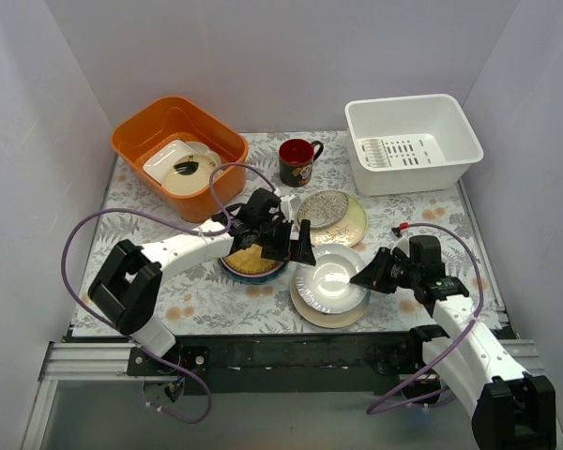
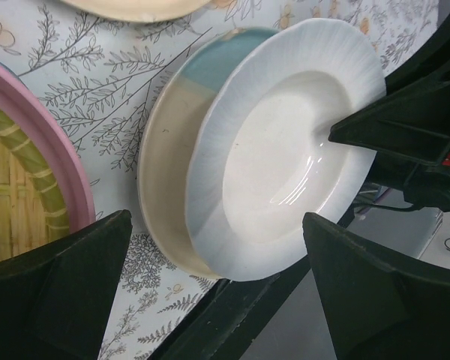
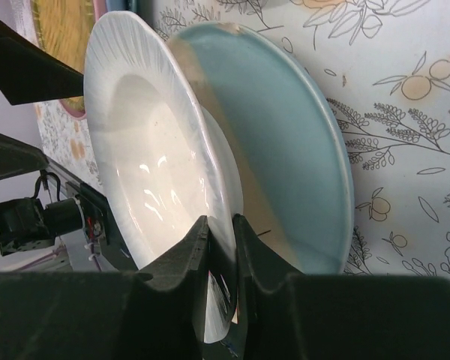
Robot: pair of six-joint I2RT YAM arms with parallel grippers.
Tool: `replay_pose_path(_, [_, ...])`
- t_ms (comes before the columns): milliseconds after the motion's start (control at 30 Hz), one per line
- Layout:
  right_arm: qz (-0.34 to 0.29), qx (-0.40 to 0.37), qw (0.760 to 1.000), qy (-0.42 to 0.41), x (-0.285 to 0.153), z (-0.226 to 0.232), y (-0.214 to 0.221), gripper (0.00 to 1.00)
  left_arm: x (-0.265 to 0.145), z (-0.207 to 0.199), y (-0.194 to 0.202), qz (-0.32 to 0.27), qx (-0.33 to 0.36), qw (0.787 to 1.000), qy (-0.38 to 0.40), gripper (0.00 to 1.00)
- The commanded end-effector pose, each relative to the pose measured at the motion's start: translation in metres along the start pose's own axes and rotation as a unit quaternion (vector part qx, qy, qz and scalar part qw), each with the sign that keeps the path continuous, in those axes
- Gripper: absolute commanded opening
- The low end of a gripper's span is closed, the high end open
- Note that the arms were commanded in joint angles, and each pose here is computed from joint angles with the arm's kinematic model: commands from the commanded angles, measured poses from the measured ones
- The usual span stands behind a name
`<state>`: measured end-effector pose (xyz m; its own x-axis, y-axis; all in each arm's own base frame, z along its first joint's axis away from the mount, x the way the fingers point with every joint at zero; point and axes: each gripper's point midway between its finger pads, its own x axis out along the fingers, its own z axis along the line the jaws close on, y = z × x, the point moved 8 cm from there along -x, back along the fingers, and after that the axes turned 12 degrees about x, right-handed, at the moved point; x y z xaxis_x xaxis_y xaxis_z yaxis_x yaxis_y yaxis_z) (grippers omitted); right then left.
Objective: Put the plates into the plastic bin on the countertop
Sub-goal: Pick up the plate at the center of the board.
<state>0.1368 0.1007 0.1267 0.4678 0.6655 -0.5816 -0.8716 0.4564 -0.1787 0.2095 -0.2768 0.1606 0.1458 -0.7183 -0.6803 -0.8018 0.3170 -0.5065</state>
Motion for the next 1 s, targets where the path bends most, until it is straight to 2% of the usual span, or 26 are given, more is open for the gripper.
replay_pose_path(0, [-0.011,-0.041,0.997,-0.06,-0.009,0.033,-0.015,0.01,-0.038,-0.025,-0.03,-0.087,0.045,0.995,-0.002,0.98])
replay_pose_path(200, [-0.01,-0.051,0.996,-0.076,-0.009,0.042,-0.021,0.01,-0.062,-0.034,-0.04,-0.138,0.053,0.989,-0.017,0.98])
replay_pose_path(500, [-0.018,-0.083,0.99,-0.114,-0.016,0.078,-0.044,0.01,-0.083,-0.016,-0.047,-0.186,0.031,0.973,-0.132,0.98])
replay_pose_path(700, [-0.017,-0.094,0.987,-0.131,-0.019,0.096,-0.056,0.01,-0.087,-0.005,-0.045,-0.195,0.017,0.964,-0.178,0.98])
replay_pose_path(967, [-0.015,-0.093,0.987,-0.129,-0.016,0.098,-0.06,0.01,-0.093,-0.004,-0.044,-0.206,0.01,0.961,-0.183,0.98])
